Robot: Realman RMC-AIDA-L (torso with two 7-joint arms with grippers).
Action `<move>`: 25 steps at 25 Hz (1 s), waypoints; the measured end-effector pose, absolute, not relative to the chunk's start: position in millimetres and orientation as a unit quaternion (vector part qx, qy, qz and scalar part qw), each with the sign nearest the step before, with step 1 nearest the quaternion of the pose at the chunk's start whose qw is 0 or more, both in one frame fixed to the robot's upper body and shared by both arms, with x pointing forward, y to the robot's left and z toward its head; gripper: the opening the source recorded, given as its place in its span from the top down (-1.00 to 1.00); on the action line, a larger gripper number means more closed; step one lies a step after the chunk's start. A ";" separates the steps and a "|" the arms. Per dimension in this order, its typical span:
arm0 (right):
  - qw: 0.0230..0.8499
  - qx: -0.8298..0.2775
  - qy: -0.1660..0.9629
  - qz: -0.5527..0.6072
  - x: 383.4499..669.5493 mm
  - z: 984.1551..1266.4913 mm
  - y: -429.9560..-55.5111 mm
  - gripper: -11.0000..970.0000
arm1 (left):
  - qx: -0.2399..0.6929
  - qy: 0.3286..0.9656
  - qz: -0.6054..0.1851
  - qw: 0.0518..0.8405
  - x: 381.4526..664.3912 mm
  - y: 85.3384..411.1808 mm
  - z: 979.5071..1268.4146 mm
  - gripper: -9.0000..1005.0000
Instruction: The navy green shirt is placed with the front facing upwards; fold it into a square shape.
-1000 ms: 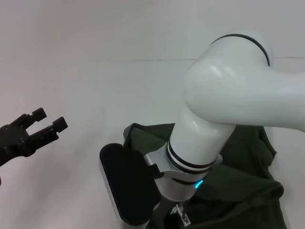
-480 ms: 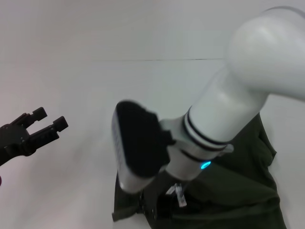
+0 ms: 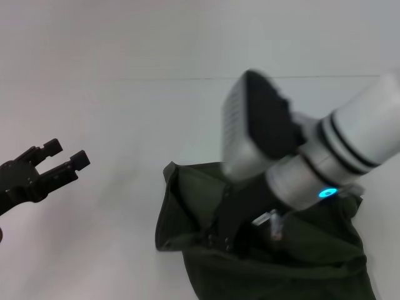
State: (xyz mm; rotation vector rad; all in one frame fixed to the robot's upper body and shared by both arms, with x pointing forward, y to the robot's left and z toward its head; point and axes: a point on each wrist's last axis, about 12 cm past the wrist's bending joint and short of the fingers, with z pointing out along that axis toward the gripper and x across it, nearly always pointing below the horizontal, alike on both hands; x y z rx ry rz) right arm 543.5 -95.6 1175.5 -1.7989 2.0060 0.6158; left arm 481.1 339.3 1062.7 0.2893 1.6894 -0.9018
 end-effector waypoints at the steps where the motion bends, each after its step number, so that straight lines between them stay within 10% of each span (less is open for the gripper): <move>1: 0.194 -0.625 0.722 0.226 544.9 1176.1 -103.3 0.94 | 0.123 0.718 -0.384 0.567 481.7 339.2 1063.0 -0.89; 25: 0.331 -0.291 0.836 0.327 569.9 1146.5 -281.5 0.94 | 0.097 0.698 -0.393 0.590 486.0 339.8 1067.8 -0.89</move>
